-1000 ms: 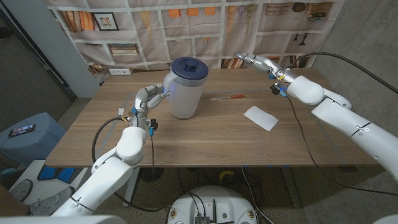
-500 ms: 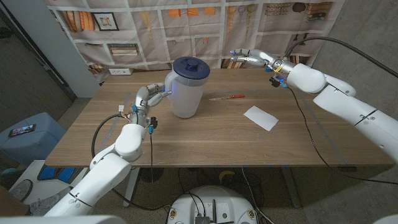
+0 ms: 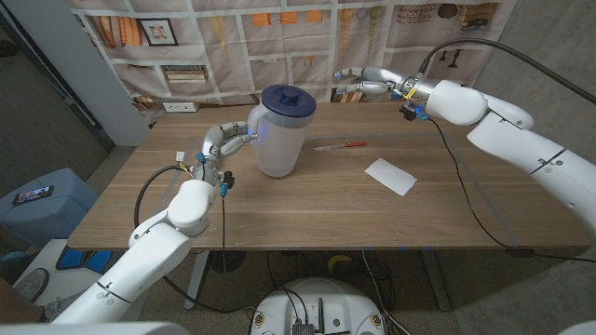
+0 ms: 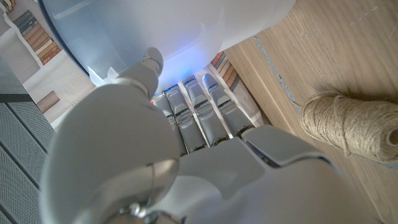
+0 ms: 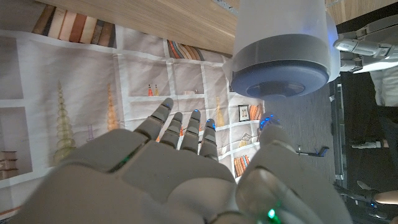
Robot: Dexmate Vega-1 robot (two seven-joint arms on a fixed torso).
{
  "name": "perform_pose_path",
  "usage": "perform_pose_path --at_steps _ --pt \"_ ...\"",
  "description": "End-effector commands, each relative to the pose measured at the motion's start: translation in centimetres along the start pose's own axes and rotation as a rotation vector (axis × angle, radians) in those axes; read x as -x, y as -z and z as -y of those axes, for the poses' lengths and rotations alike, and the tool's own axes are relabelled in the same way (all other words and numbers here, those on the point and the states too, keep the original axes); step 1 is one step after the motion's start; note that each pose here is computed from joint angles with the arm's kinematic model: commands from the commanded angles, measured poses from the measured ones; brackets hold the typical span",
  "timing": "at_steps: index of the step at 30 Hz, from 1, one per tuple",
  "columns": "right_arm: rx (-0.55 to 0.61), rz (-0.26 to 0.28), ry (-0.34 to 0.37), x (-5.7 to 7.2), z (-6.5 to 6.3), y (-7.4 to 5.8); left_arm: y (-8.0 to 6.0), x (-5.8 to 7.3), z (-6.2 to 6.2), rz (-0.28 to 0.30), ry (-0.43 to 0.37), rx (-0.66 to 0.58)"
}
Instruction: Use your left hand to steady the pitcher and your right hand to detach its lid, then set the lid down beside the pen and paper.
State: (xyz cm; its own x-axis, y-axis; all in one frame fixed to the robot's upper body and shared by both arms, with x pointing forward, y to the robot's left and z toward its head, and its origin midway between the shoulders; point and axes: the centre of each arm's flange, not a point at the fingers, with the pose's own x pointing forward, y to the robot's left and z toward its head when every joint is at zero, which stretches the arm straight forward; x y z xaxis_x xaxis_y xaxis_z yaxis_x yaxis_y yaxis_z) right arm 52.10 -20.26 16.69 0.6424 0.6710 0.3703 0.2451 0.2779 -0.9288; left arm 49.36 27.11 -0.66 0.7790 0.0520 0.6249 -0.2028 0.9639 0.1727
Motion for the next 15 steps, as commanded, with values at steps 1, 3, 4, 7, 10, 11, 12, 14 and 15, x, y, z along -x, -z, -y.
perform_pose_path --at_steps 1,3,4,7,10,11,12,14,15 --pt "0.081 0.036 -0.053 -1.3 1.4 -2.4 -0.9 -0.7 -0.2 0.009 0.026 -0.014" --pt "0.088 0.041 -0.063 -1.5 1.6 -2.7 -1.0 -0.8 -0.2 0.009 0.029 -0.014" --pt "0.090 0.046 -0.067 -1.6 1.7 -2.8 -1.0 -0.9 -0.2 0.009 0.031 -0.015" --pt "0.100 0.059 -0.076 -1.9 2.0 -3.2 -1.1 -1.0 -0.2 0.011 0.037 -0.019" --pt "0.113 0.069 -0.090 -2.4 2.3 -3.5 -1.3 -1.1 -0.2 0.011 0.041 -0.023" --pt "0.114 0.073 -0.096 -2.6 2.4 -3.5 -1.3 -1.1 -0.2 0.011 0.042 -0.024" --pt "0.116 0.077 -0.099 -2.7 2.5 -3.6 -1.3 -1.2 -0.2 0.011 0.043 -0.025" --pt "0.121 0.086 -0.104 -3.0 2.6 -3.7 -1.3 -1.2 -0.2 0.011 0.043 -0.023" --pt "0.126 0.090 -0.107 -3.1 2.7 -3.7 -1.3 -1.2 -0.2 0.011 0.044 -0.024"
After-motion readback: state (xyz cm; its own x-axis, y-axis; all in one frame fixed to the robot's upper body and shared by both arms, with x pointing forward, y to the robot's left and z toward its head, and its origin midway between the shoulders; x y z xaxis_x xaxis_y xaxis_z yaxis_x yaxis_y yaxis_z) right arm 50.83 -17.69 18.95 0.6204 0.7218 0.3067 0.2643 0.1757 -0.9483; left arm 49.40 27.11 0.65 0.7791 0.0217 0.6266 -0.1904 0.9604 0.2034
